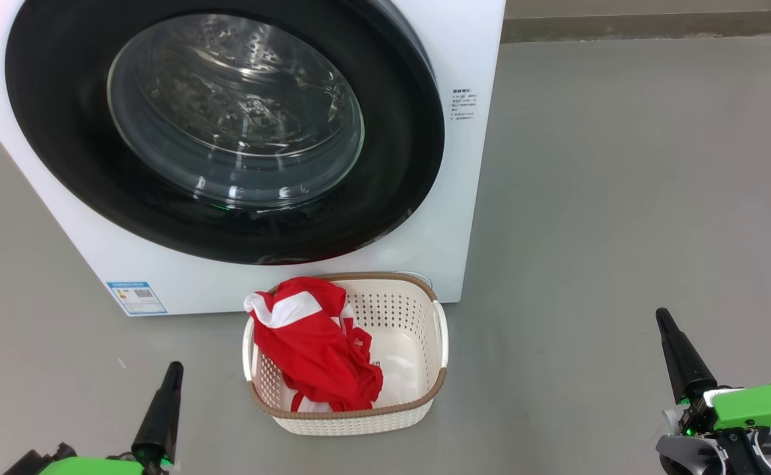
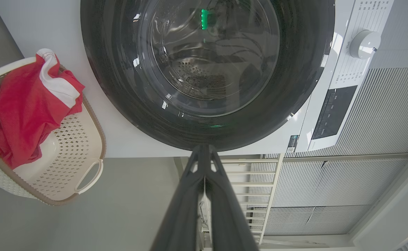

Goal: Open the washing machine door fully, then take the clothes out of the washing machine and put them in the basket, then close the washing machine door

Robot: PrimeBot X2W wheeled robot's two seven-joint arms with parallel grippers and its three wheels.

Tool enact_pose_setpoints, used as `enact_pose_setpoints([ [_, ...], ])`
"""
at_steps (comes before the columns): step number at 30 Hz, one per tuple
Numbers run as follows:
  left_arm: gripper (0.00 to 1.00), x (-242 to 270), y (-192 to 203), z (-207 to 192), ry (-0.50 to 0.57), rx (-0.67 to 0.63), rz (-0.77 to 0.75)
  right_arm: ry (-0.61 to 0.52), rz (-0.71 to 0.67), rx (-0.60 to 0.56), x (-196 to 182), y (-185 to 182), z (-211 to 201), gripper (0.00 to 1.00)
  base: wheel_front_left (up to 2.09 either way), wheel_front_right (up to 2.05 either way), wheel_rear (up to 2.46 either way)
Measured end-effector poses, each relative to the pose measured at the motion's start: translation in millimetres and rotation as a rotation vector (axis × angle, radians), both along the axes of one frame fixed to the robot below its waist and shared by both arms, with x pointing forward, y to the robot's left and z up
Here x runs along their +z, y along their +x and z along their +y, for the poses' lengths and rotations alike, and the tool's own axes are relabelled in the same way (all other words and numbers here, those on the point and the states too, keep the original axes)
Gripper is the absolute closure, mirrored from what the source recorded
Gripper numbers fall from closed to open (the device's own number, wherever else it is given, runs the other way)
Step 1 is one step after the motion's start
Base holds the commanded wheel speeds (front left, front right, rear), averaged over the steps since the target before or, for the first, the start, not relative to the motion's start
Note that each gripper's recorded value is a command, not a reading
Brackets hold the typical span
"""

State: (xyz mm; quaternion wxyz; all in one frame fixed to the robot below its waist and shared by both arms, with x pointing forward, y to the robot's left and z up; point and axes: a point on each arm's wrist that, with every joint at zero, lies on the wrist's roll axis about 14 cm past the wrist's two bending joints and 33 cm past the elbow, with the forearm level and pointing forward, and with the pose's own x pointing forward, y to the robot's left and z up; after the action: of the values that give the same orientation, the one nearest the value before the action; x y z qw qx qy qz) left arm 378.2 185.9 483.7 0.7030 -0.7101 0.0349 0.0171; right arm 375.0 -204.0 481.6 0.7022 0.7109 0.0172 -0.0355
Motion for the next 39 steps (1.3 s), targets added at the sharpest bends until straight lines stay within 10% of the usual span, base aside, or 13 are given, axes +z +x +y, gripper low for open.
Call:
enact_pose_setpoints([
  [39, 1.0, 0.0, 0.0, -0.1, 0.0, -0.001, 0.0, 0.0, 0.0, 0.0, 0.0, 0.0, -0.1, 1.0, 0.0, 0.0, 0.0],
])
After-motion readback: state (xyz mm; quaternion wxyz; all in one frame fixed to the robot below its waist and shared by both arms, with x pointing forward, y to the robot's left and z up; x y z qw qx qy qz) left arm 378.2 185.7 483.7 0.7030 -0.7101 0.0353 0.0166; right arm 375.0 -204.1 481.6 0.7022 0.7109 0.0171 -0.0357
